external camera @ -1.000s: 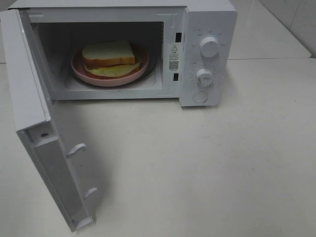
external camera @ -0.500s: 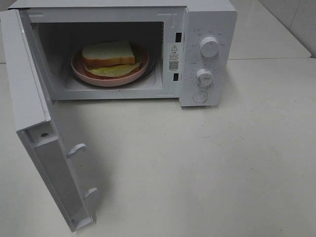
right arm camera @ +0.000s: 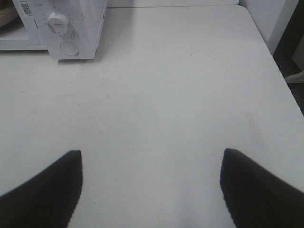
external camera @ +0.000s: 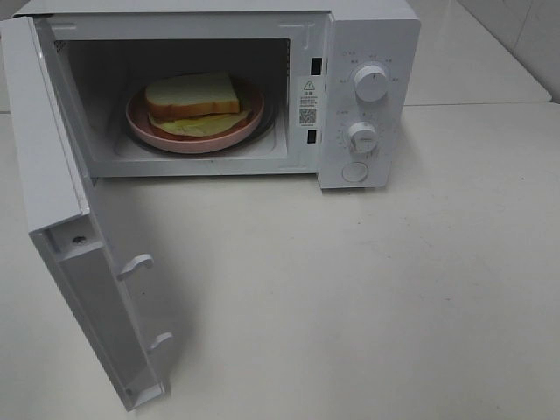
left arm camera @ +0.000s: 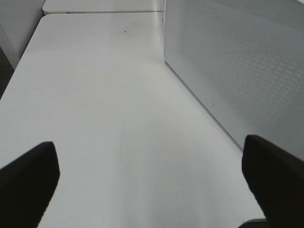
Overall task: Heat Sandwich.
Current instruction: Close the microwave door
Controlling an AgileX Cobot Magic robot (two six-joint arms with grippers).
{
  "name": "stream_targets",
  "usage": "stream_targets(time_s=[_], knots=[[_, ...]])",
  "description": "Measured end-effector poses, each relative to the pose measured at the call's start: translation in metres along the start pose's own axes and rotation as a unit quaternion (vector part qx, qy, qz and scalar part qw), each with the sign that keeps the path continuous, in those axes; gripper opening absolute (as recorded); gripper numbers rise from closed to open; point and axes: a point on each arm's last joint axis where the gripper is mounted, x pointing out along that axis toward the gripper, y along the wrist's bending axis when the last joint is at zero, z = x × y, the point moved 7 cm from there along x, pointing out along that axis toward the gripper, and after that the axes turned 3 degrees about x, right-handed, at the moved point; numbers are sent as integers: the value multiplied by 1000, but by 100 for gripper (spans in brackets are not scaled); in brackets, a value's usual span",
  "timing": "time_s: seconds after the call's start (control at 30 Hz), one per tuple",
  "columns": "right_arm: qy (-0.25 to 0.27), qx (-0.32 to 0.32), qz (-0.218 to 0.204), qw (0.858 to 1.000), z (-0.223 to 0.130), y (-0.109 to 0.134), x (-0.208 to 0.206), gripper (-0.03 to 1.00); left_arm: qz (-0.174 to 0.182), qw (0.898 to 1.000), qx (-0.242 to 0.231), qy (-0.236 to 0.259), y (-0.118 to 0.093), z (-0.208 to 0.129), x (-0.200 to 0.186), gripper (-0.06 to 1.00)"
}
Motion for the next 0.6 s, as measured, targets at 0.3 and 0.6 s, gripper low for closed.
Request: stream_targets(time_s=[0.3,0.6], knots=[[0,0,0,1000,0,0,0,77,0,1000,0,0,0,0,0,99],[0,0,0,1000,0,0,0,77,0,1000,0,0,0,0,0,99]])
